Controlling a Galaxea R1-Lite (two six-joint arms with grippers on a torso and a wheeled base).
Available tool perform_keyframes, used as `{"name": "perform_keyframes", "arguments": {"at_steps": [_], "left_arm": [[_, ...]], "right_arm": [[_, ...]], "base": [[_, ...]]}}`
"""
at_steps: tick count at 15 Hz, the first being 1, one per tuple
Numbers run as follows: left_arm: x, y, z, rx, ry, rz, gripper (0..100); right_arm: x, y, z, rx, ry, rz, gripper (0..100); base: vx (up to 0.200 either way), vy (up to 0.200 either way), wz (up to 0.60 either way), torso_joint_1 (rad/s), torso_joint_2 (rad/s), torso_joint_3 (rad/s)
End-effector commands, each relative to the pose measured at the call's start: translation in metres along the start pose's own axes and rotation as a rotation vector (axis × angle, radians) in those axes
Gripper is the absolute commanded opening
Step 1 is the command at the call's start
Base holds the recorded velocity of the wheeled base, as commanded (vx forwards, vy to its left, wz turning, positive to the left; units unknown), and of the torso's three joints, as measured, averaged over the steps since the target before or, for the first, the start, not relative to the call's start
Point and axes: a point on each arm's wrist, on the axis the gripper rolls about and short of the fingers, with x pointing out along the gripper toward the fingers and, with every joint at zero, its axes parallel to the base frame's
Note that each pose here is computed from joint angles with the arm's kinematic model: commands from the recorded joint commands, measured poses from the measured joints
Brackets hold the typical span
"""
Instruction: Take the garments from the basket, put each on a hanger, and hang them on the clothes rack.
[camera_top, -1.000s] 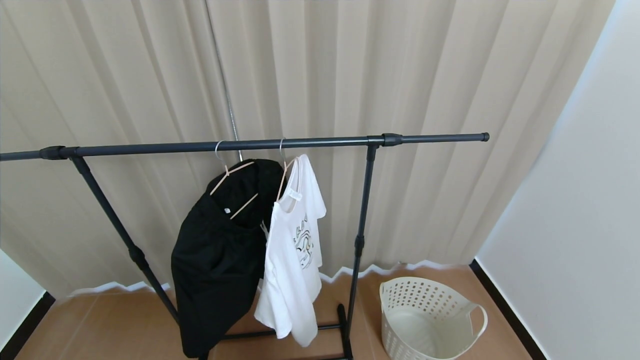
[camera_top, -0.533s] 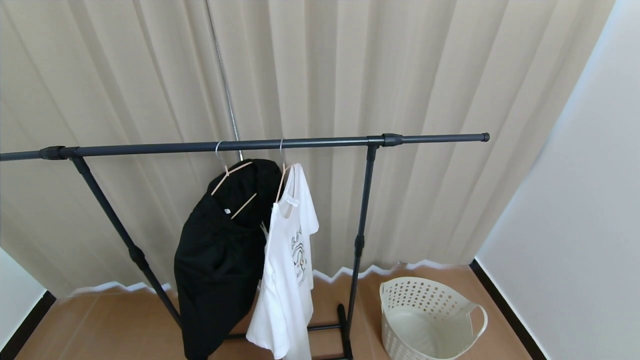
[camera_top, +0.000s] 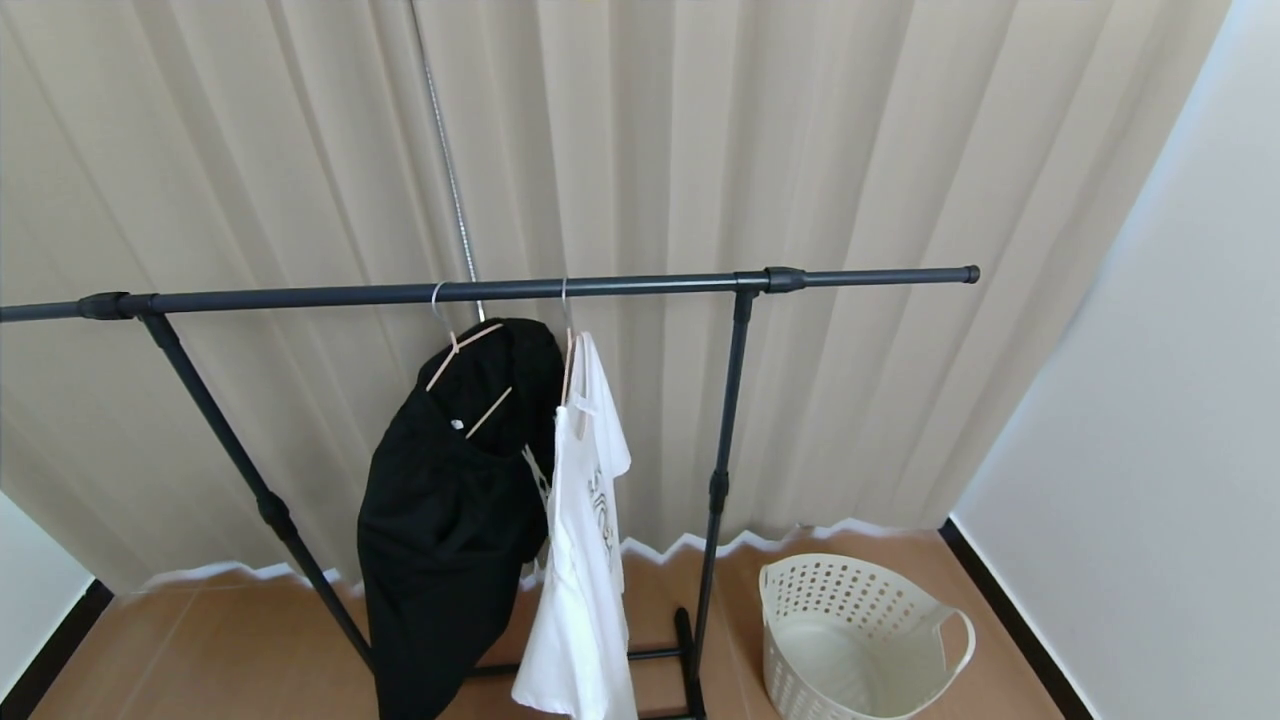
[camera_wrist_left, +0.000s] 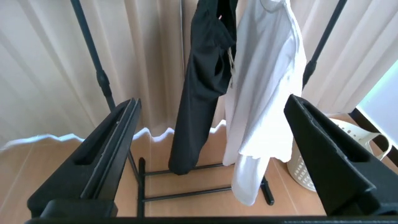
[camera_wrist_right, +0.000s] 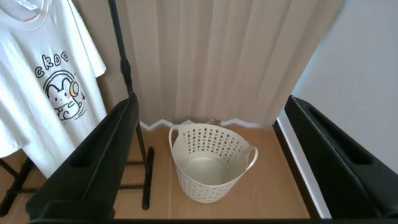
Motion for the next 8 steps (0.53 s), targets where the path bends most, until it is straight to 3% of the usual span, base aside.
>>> {"name": "perform_keyframes", "arguments": {"at_steps": [1, 8], "left_arm": [[0.0003, 0.0, 0.0, 0.0, 0.004, 0.001, 100], [0.0001, 0.0, 0.0004, 0.0, 0.002, -0.001, 100]], "right_arm": [[-0.0009, 0.0, -0.0005, 0.002, -0.012, -0.005, 100], [-0.0009, 0.0, -0.0005, 0.001, -0.012, -0.008, 100]], "base": [[0.0, 0.0, 0.0, 0.0, 0.0, 0.0], [0.0, 0.0, 0.0, 0.0, 0.0, 0.0]]}}
